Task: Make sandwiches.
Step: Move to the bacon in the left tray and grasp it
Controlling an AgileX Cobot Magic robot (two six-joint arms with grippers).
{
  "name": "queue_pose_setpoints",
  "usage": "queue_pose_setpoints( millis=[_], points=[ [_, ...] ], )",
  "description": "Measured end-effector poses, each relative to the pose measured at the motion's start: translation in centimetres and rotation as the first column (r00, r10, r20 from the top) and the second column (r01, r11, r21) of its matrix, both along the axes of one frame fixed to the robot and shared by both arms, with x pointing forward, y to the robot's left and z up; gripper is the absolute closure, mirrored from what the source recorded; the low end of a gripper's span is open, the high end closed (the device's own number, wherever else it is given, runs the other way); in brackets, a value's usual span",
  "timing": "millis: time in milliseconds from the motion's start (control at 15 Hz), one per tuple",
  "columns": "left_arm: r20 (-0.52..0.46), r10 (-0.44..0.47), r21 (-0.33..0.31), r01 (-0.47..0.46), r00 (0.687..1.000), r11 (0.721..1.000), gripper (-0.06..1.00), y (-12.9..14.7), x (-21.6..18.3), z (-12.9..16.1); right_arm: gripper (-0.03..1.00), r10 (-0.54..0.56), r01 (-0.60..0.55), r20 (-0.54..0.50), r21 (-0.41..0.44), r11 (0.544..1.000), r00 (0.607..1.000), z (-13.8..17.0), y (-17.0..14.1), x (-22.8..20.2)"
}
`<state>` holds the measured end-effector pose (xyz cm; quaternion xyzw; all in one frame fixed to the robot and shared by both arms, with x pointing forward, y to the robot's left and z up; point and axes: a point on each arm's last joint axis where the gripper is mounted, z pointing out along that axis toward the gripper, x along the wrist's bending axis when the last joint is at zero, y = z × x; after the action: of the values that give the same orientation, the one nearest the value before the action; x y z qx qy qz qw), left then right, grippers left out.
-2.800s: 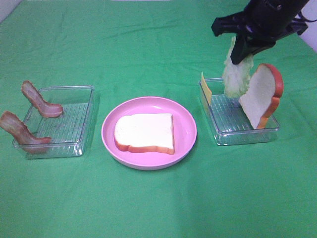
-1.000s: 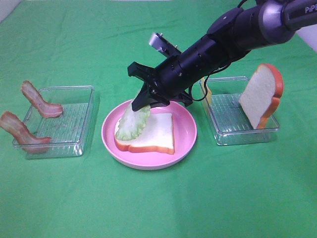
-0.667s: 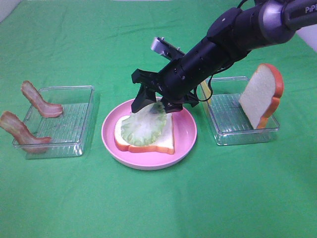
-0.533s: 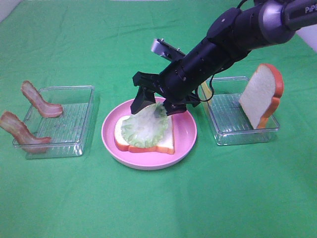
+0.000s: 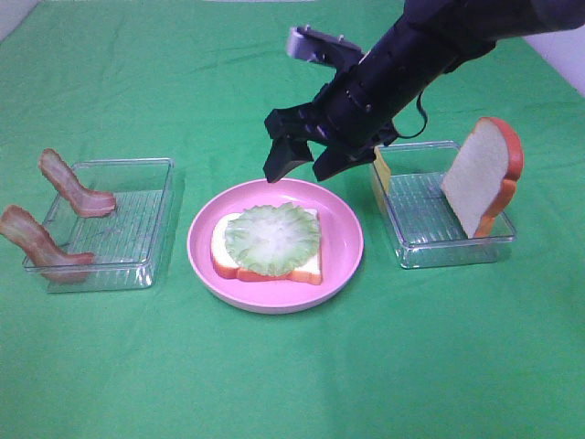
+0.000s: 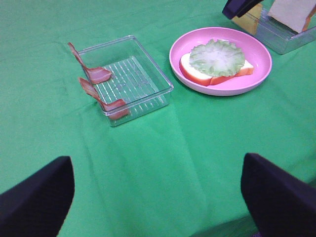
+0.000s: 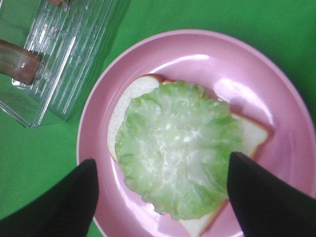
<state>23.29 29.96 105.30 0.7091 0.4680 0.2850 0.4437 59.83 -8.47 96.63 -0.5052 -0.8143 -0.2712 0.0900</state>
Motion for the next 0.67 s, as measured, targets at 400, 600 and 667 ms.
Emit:
queue_pose_setpoints(
  millis=[400, 600, 667],
  points=[
    [0.000, 0.000, 0.000, 0.000, 1.000, 1.000, 0.08, 0.0, 0.0, 0.0, 0.28, 0.038, -0.032, 0.071, -0.081, 0.996, 0.997, 11.1, -3.3, -5.4],
    [0.000, 0.000, 0.000, 0.000, 1.000, 1.000, 0.08, 0.0, 0.0, 0.0, 0.28, 0.063, -0.053, 0.054, -0.162, 0.985, 0.997, 14.0, -5.2, -8.3],
    [0.000, 0.000, 0.000, 0.000, 1.000, 1.000, 0.08, 0.0, 0.0, 0.0, 0.28, 0.060, -0.048, 0.059, -0.187, 0.981, 0.996, 14.9, -5.9, -9.1]
  ],
)
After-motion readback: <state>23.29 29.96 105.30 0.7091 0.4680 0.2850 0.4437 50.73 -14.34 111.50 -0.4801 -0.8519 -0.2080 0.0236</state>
